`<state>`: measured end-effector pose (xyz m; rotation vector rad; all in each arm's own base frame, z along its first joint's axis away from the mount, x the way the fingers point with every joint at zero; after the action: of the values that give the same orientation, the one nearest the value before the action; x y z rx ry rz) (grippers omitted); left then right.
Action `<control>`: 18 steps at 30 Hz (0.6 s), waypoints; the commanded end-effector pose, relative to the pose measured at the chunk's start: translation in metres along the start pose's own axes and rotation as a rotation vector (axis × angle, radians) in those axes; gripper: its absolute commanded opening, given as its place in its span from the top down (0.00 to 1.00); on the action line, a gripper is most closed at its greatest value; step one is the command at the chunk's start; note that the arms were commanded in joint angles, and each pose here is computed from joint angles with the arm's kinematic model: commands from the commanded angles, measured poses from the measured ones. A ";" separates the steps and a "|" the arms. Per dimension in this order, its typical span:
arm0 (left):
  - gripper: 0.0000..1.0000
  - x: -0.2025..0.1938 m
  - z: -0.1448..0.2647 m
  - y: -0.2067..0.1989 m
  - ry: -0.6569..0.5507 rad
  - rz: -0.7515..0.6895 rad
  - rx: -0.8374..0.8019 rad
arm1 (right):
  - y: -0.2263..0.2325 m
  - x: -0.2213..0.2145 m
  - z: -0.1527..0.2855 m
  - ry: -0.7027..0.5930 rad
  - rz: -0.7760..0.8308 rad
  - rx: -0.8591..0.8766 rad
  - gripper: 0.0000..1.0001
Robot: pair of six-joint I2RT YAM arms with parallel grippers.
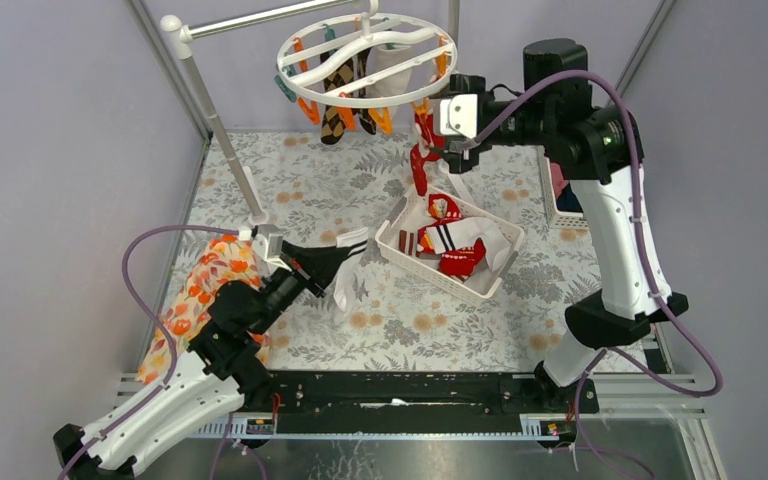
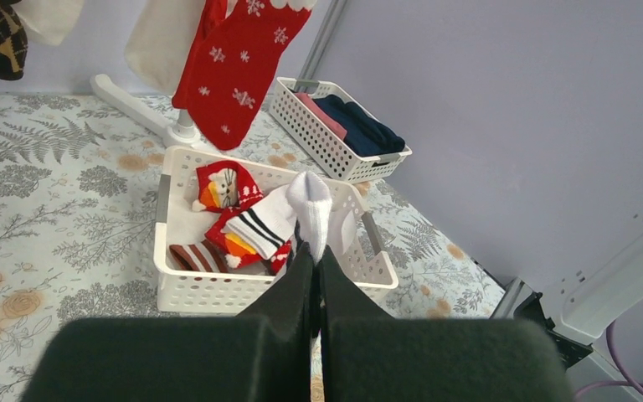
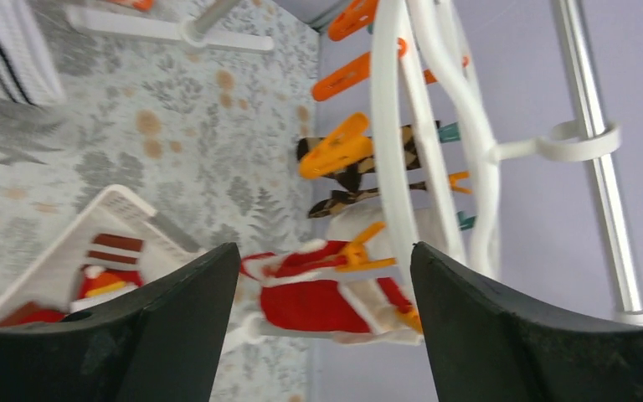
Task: Clip the socks to the hanger
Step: Rotate the hanger at the clothesline.
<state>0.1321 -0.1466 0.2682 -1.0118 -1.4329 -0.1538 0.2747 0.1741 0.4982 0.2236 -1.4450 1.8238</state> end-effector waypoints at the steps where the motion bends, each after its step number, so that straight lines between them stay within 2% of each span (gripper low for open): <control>1: 1.00 0.016 -0.005 -0.010 -0.046 0.011 -0.041 | -0.030 -0.004 -0.013 0.013 0.227 -0.069 0.21; 5: 1.00 0.015 -0.008 -0.010 -0.043 0.014 -0.044 | -0.035 -0.012 -0.043 0.048 0.272 -0.066 0.25; 10: 1.00 0.014 -0.007 -0.009 -0.047 0.017 -0.040 | -0.035 -0.003 -0.081 0.065 0.282 -0.086 0.32; 16: 1.00 0.013 -0.005 -0.008 -0.048 0.020 -0.038 | -0.040 0.005 -0.100 0.066 0.280 -0.125 0.39; 18: 1.00 0.013 -0.005 -0.008 -0.047 0.020 -0.038 | -0.041 0.004 -0.102 0.073 0.274 -0.135 0.46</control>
<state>0.1343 -0.1510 0.2692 -1.0225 -1.4127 -0.1573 0.3330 0.2724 0.4675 -0.0118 -1.4887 2.0007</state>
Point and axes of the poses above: each gripper's point midway between its finger pads, its own z axis back along the fingers, its own y axis along the line the jaws close on, x = y × z, the point moved 9 cm from there along z, back along the fingers, and after that the axes turned 4 degrees about z, right-handed, at the moved point
